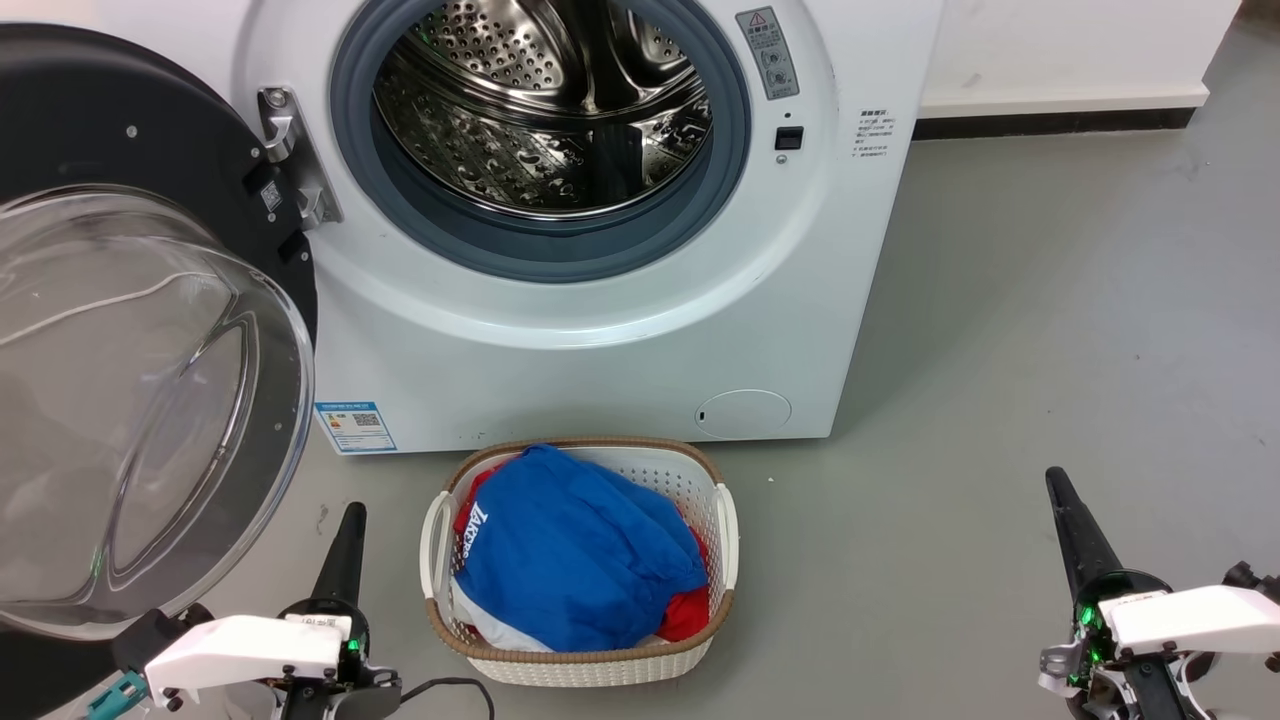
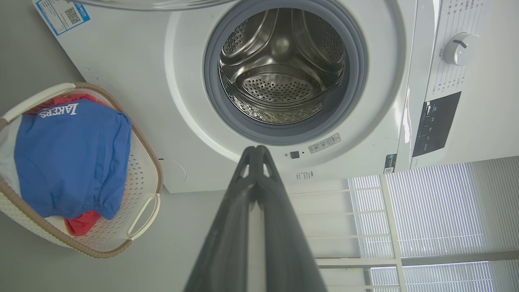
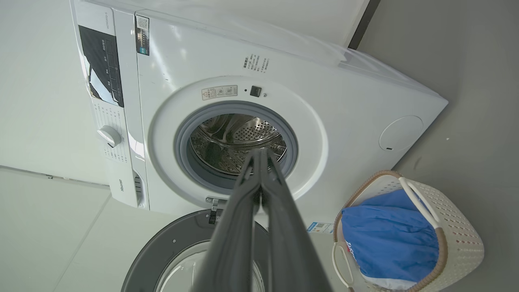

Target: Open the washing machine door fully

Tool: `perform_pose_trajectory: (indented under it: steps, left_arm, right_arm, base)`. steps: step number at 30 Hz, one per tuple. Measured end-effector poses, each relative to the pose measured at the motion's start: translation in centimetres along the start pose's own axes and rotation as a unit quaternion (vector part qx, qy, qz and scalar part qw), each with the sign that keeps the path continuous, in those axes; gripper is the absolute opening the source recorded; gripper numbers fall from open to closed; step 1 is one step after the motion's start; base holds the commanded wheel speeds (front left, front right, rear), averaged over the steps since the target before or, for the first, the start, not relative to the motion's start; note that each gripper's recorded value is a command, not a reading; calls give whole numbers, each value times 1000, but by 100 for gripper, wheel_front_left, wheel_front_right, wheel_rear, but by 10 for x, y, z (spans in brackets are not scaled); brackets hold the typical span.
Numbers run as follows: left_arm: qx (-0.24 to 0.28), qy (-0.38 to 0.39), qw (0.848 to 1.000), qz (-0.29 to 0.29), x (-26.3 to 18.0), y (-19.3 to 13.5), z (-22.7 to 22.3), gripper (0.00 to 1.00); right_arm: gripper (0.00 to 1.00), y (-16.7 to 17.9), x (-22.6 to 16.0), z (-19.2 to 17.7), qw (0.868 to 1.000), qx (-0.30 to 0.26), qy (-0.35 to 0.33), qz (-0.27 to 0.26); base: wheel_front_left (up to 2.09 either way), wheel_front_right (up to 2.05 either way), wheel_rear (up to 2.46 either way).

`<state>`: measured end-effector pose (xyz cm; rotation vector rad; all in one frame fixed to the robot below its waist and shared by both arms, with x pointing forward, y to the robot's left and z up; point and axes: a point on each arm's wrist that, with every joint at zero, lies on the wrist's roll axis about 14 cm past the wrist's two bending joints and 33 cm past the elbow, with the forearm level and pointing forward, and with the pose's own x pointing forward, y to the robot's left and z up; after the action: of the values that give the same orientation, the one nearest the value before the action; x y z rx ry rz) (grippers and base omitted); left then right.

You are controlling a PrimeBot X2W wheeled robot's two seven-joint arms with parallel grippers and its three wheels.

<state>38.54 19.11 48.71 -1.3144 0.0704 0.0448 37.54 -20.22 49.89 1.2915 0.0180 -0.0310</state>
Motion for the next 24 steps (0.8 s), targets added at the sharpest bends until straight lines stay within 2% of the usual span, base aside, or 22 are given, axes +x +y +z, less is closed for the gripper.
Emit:
perform_pose_trajectory:
  steps: [24]
  left_arm:
    - [-88,-4,996,-19,1,-8,8,0]
  right_arm:
    - [0,3,7,0,996,94,4,6]
  base:
    - [0,0,0]
